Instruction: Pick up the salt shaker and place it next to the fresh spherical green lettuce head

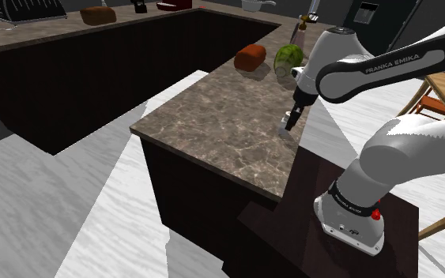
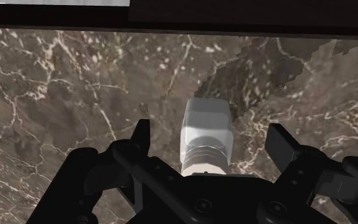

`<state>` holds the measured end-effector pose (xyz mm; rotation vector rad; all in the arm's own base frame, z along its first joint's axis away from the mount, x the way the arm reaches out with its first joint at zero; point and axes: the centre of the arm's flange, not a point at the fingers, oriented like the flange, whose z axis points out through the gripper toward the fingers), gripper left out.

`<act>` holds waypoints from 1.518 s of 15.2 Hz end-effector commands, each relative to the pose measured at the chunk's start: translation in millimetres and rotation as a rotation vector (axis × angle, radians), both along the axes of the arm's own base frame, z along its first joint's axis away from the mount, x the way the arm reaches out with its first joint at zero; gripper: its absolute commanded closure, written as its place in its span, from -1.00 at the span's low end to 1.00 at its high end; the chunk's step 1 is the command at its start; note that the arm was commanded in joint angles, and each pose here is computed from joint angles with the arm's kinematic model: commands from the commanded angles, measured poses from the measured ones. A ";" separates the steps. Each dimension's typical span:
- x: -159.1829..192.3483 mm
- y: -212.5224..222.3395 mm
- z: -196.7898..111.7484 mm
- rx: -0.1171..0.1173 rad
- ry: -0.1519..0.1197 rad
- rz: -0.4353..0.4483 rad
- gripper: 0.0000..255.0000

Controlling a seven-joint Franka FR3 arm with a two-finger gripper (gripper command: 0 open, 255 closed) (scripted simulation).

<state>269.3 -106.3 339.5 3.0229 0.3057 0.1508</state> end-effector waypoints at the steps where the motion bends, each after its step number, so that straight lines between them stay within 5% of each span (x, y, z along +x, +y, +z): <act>1: 0.4 -0.1 -1.9 0.000 -0.001 0.000 -1.00; 6: 0.4 -0.1 -1.9 0.000 -0.001 0.000 -1.00; 7: 0.4 -0.1 -1.9 0.000 -0.001 0.000 1.00; 16: 0.4 -0.1 -1.9 0.000 -0.001 0.000 1.00; 23: 0.4 -0.1 35.0 0.000 -0.001 0.000 1.00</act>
